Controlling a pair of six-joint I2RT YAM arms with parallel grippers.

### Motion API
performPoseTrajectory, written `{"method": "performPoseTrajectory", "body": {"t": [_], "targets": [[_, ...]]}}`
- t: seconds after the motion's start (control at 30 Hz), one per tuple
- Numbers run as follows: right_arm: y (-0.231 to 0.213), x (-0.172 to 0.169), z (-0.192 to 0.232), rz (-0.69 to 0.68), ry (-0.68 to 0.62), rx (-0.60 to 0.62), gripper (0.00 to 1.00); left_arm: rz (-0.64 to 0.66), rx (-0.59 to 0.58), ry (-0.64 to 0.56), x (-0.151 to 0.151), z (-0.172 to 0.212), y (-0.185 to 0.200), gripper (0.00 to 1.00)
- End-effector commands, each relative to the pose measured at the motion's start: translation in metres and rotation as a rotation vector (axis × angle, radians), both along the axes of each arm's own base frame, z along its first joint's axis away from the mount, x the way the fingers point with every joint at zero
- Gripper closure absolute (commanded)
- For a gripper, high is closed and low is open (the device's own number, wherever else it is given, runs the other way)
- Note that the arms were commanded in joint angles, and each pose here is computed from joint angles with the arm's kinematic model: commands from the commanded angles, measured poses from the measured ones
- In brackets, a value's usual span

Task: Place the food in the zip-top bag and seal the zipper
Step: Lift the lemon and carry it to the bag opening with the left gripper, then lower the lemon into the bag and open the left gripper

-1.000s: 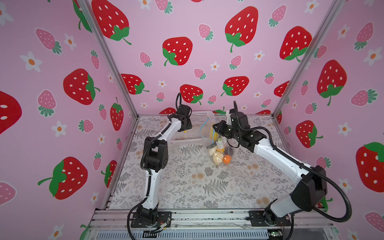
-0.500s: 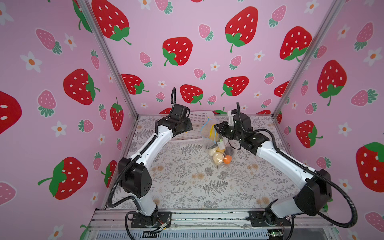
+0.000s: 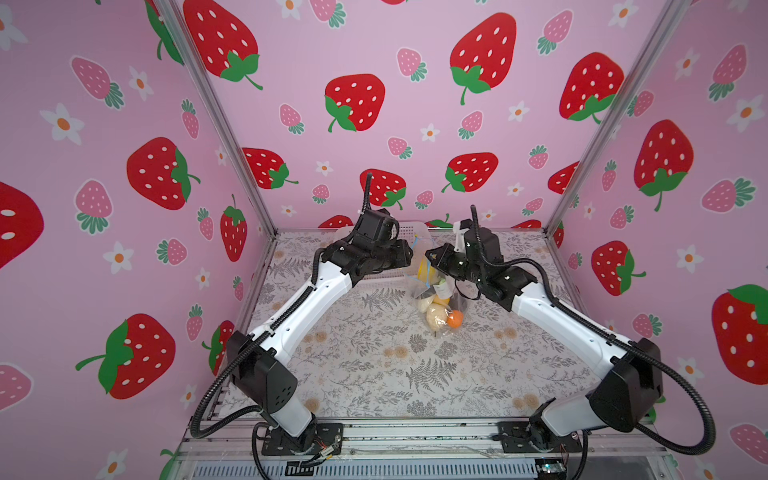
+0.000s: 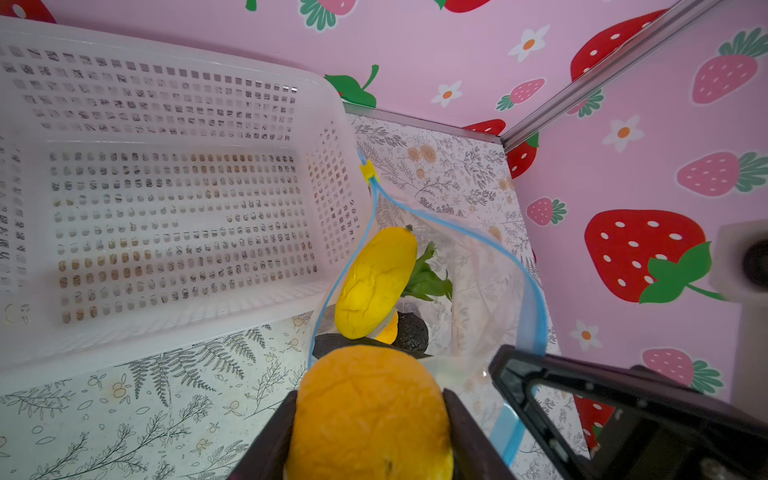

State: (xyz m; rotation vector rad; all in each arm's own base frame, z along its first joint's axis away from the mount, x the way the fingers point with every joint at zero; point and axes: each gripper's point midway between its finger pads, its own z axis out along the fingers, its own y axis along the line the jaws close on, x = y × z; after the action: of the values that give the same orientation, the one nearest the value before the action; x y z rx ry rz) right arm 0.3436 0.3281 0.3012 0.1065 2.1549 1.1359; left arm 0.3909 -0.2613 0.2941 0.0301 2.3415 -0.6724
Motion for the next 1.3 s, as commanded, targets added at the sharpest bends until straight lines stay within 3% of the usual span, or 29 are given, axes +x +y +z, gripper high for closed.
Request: {"method": "performPoseTrajectory", "body": {"t": [0.0, 0.2, 0.63, 1.27], "targets": [[0.003, 0.0, 0.02, -0.004, -0.041, 0.035, 0.93, -0.038, -0.013, -0.026, 0.007, 0.005, -0.013, 0.62], [0.004, 0.001, 0.023, -0.005, -0.049, 0.033, 0.93, -0.056, -0.03, -0.068, 0.013, 0.014, -0.024, 0.63], [0.004, 0.001, 0.023, -0.006, -0.05, 0.025, 0.93, -0.067, -0.006, -0.037, 0.021, -0.003, -0.033, 0.62], [0.002, 0.002, 0.025, -0.012, -0.056, 0.019, 0.93, -0.064, 0.012, -0.036, 0.024, -0.009, -0.034, 0.39]]}}
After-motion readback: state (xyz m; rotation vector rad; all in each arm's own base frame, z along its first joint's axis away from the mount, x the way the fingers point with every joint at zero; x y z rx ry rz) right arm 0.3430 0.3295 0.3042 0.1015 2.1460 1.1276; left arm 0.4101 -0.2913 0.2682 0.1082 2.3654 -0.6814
